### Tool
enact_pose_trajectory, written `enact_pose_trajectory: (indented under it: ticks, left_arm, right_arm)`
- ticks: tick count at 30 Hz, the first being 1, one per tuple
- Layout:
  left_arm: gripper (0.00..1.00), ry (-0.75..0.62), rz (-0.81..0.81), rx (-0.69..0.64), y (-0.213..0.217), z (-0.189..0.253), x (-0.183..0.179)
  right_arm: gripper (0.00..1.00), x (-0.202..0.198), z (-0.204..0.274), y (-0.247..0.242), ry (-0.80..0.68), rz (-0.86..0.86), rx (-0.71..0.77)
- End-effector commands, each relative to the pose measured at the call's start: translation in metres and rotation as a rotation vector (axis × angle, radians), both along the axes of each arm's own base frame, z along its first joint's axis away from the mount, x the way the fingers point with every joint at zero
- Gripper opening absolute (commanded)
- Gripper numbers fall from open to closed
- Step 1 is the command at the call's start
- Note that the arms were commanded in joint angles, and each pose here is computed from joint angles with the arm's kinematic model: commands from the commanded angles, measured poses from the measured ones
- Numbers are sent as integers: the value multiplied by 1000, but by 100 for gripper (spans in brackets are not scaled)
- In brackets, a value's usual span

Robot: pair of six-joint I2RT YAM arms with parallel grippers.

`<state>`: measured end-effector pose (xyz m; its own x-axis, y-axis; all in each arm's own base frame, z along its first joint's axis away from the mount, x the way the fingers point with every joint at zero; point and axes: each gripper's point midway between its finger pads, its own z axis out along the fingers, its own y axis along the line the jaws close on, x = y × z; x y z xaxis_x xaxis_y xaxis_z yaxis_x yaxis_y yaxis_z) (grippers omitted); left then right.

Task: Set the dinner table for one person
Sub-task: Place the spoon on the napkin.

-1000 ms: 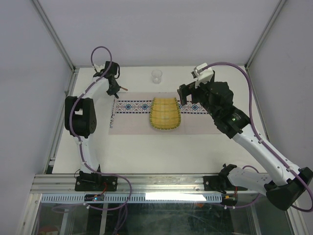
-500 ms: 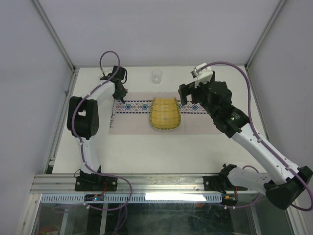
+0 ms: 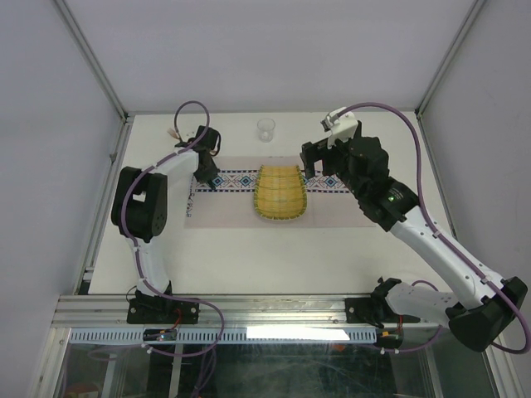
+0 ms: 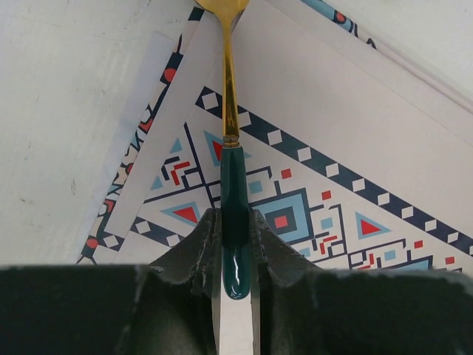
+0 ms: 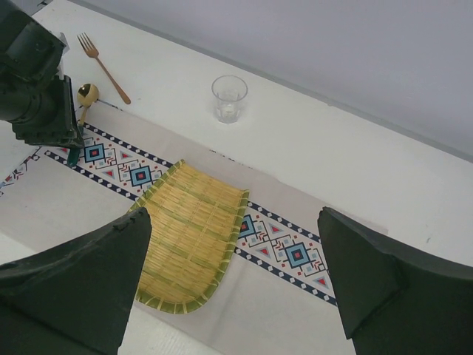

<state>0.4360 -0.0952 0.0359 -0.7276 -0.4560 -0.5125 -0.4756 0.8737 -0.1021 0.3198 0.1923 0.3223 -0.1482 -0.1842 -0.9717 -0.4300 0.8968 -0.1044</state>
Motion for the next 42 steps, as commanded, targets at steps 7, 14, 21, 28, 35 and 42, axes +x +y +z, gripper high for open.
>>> enact_pose_trajectory:
  ticks: [7,14,21,28,35,42]
  left_arm:
    - [4,-109,-10,-55,-19,29,11]
    - [42,-104,6,-1,-8,33,5]
    - [66,-135,21,57,5,55,3]
    - [81,-180,91,175,44,89,-6]
    - [83,-243,178,152,90,107,-14]
    - [81,-235,172,87,82,82,-14]
  right_arm:
    - [99,5,21,6,-31,5,56]
    - [99,4,21,7,-27,9,59]
    - [99,5,18,11,-17,19,64]
    - [99,10,-17,38,93,101,68]
    - [97,20,-42,71,169,196,76]
    - [96,29,-49,86,192,215,97]
